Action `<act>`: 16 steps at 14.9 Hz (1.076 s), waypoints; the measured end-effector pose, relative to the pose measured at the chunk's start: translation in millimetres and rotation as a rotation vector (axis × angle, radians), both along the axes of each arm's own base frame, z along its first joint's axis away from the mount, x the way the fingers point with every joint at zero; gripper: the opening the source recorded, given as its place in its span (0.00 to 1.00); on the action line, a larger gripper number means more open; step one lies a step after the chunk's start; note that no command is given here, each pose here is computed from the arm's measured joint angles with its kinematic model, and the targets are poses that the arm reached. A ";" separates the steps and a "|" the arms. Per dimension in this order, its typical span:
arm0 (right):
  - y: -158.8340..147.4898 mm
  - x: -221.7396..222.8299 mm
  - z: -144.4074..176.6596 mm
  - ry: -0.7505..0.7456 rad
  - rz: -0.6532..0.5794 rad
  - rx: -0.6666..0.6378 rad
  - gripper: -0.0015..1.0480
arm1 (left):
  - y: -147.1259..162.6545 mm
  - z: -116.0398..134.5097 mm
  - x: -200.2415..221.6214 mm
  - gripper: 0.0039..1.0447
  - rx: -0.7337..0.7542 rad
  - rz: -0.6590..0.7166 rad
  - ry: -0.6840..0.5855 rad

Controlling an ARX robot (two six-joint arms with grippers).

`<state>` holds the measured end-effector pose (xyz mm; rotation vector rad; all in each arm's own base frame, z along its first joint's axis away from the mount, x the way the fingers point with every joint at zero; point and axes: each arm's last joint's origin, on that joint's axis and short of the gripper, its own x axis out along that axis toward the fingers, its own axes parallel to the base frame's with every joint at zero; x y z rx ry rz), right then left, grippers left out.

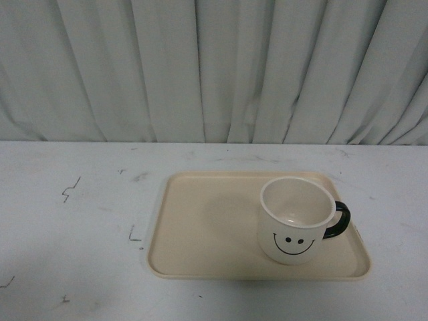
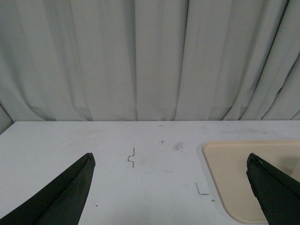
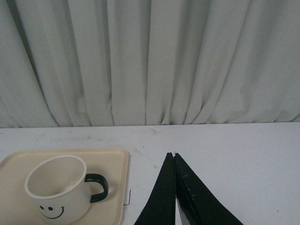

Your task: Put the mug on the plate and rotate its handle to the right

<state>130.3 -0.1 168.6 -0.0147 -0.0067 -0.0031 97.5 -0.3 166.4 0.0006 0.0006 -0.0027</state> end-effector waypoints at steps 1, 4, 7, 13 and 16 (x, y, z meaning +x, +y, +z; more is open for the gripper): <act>0.0 -1.8 0.7 -0.003 0.000 0.000 0.02 | 0.0 0.0 0.0 0.94 0.000 0.000 0.000; 0.0 -14.1 2.1 -0.007 0.000 0.000 0.02 | 0.0 0.0 0.0 0.94 0.000 0.000 0.000; 0.1 -31.5 -4.3 0.033 0.002 0.000 0.02 | 0.0 0.0 0.0 0.94 0.000 0.000 0.000; 0.1 -33.0 -2.5 0.011 0.002 0.001 0.02 | 0.0 0.0 0.0 0.94 0.000 0.000 0.000; 0.1 -33.1 -1.7 0.002 0.002 0.000 0.02 | 0.0 0.0 0.0 0.94 0.000 0.000 0.000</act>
